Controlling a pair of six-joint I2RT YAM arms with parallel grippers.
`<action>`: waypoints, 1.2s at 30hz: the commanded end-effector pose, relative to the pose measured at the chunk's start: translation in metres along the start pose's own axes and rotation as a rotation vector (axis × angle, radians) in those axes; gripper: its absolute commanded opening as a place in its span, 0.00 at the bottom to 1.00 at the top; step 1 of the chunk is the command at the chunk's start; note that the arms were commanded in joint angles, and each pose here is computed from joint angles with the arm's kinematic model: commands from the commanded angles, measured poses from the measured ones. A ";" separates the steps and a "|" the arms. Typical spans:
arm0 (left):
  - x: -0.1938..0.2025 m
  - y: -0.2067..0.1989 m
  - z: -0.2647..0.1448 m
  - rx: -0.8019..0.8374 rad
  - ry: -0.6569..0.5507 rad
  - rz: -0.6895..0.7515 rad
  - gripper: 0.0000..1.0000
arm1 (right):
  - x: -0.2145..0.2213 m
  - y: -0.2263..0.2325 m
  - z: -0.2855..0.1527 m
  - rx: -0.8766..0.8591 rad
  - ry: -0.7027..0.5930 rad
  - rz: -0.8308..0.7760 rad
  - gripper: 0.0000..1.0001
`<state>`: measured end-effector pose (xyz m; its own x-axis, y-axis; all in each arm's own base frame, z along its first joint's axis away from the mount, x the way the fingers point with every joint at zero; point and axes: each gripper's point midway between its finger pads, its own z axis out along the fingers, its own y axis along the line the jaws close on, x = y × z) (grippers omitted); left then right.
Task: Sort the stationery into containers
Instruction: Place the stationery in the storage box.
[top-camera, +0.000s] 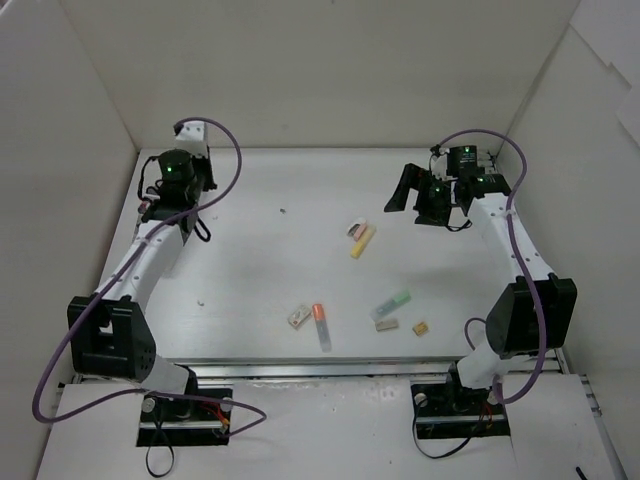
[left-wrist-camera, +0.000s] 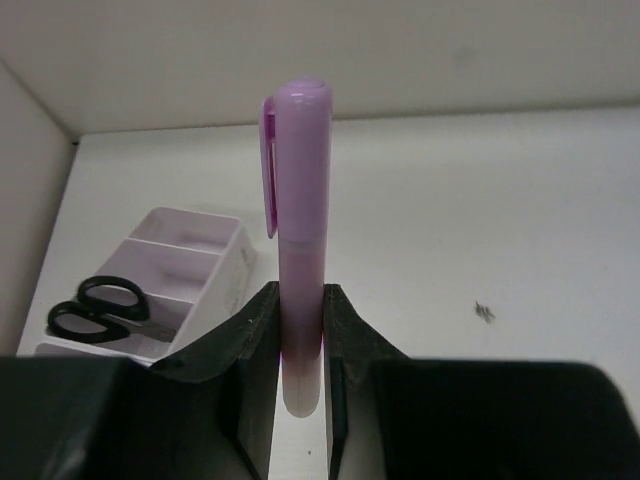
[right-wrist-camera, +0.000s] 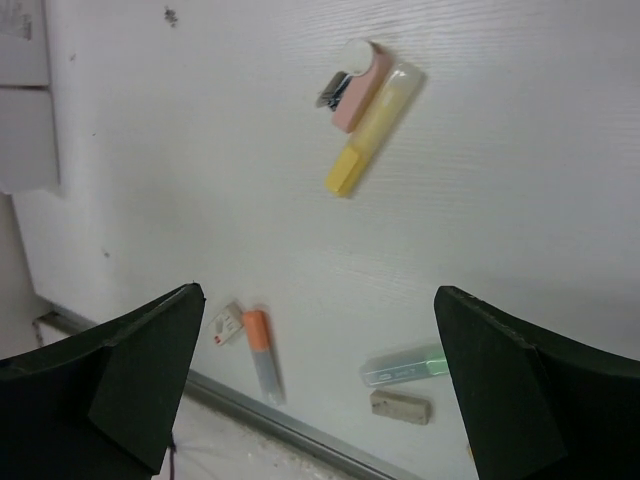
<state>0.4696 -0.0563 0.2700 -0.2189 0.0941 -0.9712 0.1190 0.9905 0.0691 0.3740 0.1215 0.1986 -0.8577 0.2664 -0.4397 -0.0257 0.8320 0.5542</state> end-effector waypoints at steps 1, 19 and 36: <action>-0.067 0.052 0.004 -0.229 -0.168 -0.238 0.00 | -0.026 -0.025 -0.010 0.154 -0.127 -0.075 0.98; -0.018 0.163 0.100 -0.703 -0.076 -0.343 0.00 | -0.047 -0.051 0.007 0.247 -0.149 -0.046 0.98; 0.030 0.170 0.113 -0.764 0.037 -0.349 0.00 | -0.051 -0.060 0.015 0.274 -0.147 -0.009 0.98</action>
<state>0.5873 0.0995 0.1949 -0.2551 -0.2166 -0.9423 -0.6261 0.7797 -0.0097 0.4107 0.0673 0.1591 -0.8133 0.2914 -0.5037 0.1318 0.9353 0.3283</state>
